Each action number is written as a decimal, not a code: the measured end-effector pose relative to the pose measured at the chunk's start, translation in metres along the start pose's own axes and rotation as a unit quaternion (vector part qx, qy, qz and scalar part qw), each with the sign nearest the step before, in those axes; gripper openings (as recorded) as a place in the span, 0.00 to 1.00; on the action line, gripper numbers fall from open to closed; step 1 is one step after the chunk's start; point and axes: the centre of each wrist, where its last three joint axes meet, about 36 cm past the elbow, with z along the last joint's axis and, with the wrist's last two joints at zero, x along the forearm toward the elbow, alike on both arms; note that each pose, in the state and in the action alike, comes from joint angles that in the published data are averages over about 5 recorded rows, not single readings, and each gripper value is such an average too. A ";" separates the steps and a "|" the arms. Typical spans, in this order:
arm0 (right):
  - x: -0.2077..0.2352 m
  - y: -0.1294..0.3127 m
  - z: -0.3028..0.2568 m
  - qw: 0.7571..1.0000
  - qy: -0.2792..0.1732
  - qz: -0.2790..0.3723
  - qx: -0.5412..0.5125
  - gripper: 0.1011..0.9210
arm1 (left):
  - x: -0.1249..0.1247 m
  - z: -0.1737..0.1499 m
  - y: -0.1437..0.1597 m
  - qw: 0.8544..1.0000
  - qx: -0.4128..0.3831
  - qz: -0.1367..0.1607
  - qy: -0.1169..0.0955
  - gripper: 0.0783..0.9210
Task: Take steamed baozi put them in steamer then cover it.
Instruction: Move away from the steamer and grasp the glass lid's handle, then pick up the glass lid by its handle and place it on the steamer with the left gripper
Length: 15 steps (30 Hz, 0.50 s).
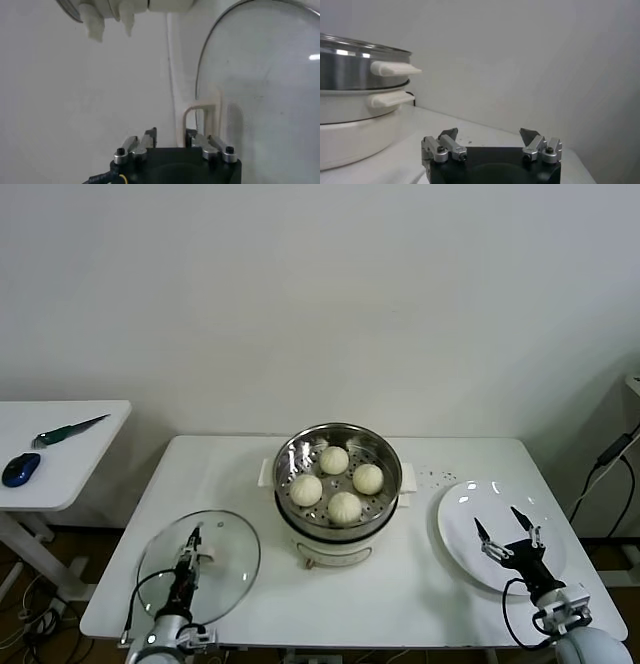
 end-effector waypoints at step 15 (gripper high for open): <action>-0.005 -0.003 0.001 1.000 0.000 0.000 0.007 0.88 | 0.012 0.016 0.039 0.999 0.013 -0.034 0.016 0.08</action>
